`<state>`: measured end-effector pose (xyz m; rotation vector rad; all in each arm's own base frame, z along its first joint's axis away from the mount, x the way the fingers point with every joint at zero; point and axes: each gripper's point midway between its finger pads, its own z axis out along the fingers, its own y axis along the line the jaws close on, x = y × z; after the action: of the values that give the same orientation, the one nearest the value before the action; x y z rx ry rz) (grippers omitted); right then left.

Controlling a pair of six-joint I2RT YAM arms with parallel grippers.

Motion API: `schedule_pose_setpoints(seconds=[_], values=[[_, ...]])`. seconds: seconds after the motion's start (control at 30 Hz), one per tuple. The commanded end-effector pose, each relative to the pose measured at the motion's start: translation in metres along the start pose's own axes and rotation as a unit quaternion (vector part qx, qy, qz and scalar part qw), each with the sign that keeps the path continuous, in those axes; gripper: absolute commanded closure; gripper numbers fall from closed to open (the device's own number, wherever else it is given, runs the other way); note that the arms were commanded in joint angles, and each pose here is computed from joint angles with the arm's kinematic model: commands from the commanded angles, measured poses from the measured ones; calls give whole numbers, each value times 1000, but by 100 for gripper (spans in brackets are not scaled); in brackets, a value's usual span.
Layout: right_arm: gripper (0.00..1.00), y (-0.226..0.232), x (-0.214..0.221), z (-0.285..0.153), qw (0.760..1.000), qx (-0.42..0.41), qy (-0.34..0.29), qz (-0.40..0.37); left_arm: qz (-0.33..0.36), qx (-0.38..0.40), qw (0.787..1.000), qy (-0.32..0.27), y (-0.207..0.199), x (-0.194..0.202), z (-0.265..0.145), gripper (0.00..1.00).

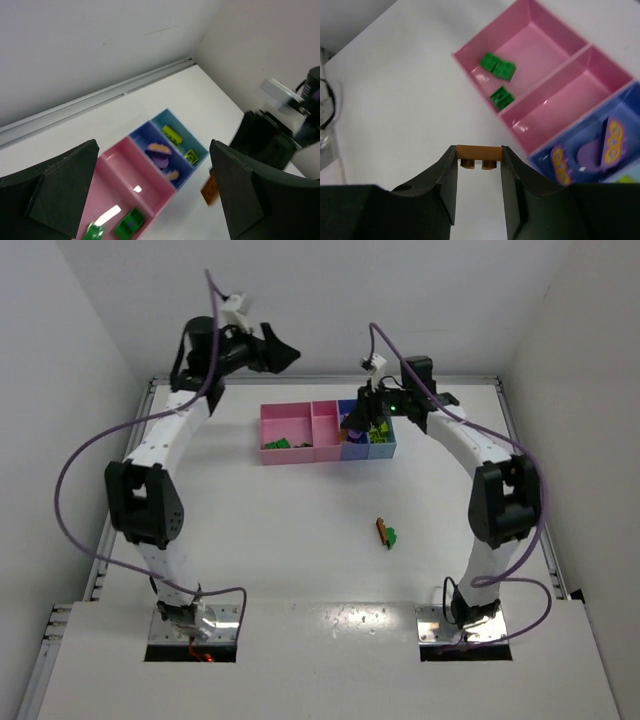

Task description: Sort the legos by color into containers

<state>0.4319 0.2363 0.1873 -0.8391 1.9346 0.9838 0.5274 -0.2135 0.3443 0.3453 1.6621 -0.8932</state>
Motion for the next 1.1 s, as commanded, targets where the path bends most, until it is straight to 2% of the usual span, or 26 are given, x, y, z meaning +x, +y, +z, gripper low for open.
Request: schedule_pose_setpoints(seconds=[0.0,0.03,0.17,0.23,0.47,0.57,0.6,0.63,0.67,0.77,0.9,0.93,0.97,1.03,1.07], values=[[100,-22,-42,31,997,35,-43,-60,-21,25,999,39,11,27,-39,0],[100,-32,-40,36,997,47,-37,-55,-25,10,998,53,23,43,-50,0],[100,-56,-45,63,993,85,-32,-72,2,-20,997,72,24,57,-75,0],[100,-69,-30,74,994,89,-13,-70,13,-26,997,76,22,58,-82,0],[93,-76,-19,105,993,90,7,-78,9,-49,993,108,30,81,-90,0],[72,-76,-17,112,993,91,9,-79,10,-39,992,121,28,90,-92,0],[59,-77,-24,111,992,97,3,-84,14,-31,992,122,26,90,-92,0],[53,-73,-23,114,992,93,4,-86,12,-19,991,131,23,97,-94,0],[41,-73,-22,116,993,93,7,-77,12,-14,990,140,24,108,-96,0],[34,-60,-40,102,993,94,-13,-74,34,29,987,155,3,123,-93,0],[31,-51,-53,71,991,110,-29,-66,68,90,975,189,-32,155,-88,0],[31,-45,-59,48,990,118,-34,-65,83,120,969,198,-47,168,-85,0],[31,-50,-64,29,988,136,-41,-63,94,153,964,198,-62,171,-84,4],[31,-52,-46,0,986,161,-25,-40,135,189,951,205,-77,188,-80,7],[31,-49,-62,-35,980,185,-41,-55,148,222,939,216,-99,203,-79,10]])
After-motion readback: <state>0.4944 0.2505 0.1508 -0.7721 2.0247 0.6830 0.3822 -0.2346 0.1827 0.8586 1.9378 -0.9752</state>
